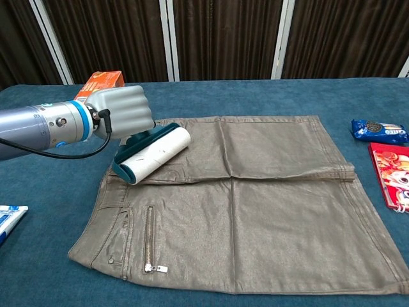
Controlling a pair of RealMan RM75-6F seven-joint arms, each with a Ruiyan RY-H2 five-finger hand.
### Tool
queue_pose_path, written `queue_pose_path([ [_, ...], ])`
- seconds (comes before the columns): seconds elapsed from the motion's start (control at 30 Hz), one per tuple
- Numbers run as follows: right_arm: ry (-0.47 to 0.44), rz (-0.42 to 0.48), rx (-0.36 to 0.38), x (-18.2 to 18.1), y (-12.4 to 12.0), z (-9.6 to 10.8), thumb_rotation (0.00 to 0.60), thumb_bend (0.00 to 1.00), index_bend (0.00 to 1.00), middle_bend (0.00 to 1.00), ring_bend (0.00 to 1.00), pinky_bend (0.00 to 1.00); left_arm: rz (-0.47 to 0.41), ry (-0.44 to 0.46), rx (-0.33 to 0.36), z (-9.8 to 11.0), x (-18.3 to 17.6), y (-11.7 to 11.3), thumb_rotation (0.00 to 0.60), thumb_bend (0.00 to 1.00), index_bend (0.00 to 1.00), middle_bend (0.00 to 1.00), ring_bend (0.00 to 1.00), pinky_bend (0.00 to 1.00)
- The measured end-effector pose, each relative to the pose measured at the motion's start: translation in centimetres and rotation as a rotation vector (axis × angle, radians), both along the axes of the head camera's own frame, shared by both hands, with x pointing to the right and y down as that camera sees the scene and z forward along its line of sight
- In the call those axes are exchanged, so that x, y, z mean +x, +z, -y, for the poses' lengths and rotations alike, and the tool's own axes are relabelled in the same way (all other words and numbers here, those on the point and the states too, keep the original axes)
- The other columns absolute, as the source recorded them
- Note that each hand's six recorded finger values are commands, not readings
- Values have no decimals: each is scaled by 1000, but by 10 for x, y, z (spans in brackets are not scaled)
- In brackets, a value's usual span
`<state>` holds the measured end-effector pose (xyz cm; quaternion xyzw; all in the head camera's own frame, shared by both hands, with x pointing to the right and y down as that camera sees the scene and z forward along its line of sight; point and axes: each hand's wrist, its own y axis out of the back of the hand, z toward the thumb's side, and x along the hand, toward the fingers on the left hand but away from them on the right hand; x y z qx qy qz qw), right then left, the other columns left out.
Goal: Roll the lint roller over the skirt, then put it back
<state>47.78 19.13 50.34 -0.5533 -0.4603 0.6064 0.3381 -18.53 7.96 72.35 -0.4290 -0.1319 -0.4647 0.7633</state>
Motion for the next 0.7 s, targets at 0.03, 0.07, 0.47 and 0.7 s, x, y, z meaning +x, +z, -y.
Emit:
queue_pose_path([
  [0.03,0,1,-1,0,0,0,600,0,0,0,0,0,0,5,3,0,0,0,600,973,676,516,451,520],
  [0.07,0,0,-1,-1,0,0,600,0,0,0,0,0,-1,11,7,0,1,-1,600,973,677,517,452,521],
  [0.47,8,4,4,2,-2,0,600,0,0,0,0,0,-52,154,28,-26,49,-9,600,975,686,525,455,525],
  [0.7,14,7,11,5,-4,0,600,0,0,0,0,0,-108,225,20,-54,92,-16,600,975,687,526,456,526],
])
